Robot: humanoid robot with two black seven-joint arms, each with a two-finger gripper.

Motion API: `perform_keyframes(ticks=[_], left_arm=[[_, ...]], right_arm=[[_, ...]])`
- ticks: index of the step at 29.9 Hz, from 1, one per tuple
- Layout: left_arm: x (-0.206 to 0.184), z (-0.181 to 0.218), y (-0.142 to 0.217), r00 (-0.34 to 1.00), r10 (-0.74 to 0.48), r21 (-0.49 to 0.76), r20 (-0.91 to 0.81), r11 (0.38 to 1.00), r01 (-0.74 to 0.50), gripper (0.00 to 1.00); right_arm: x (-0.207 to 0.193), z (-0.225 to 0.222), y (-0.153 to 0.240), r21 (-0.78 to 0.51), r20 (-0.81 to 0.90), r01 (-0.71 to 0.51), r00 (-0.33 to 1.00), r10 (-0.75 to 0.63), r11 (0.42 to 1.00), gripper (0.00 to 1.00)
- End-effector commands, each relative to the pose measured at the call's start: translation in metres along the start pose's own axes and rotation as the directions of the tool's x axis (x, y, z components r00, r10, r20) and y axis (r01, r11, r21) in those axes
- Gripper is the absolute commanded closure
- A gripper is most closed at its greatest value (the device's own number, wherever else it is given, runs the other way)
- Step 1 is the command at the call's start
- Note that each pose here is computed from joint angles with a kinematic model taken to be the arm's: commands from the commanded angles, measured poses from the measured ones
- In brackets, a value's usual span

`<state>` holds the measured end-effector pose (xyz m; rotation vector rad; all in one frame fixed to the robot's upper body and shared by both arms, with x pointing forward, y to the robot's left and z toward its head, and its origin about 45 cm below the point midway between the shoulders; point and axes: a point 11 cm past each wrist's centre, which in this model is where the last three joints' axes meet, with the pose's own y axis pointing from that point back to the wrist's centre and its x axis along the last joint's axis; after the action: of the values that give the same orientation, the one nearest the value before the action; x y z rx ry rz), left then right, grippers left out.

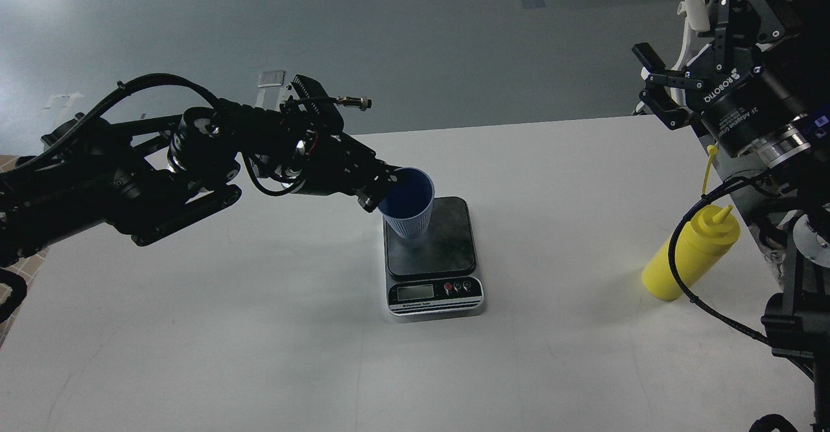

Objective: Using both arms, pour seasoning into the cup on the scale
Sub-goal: 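Carry the blue cup over the scale with the left gripper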

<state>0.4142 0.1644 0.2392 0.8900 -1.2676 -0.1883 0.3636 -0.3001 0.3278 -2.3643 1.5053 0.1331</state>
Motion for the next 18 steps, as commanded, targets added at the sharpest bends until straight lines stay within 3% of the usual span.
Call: perform_keyframes(ticks=[1,18], left_arm=[[0.001,0.001,0.0,1.0,-0.016,-0.002,-0.004,1.0,0.016,1.0],[0.014,0.023,-0.026,0.999,-0.037,-0.06,0.013,0.998,0.037,1.0]], right_arm=[[0.001,0.0,0.002,-0.001,-0.002,-0.005,1.0,0.005,1.0,0.0],[0.009,-0.004,0.007,0.006,-0.009,-0.026,1.0,0.026,1.0,0.0]])
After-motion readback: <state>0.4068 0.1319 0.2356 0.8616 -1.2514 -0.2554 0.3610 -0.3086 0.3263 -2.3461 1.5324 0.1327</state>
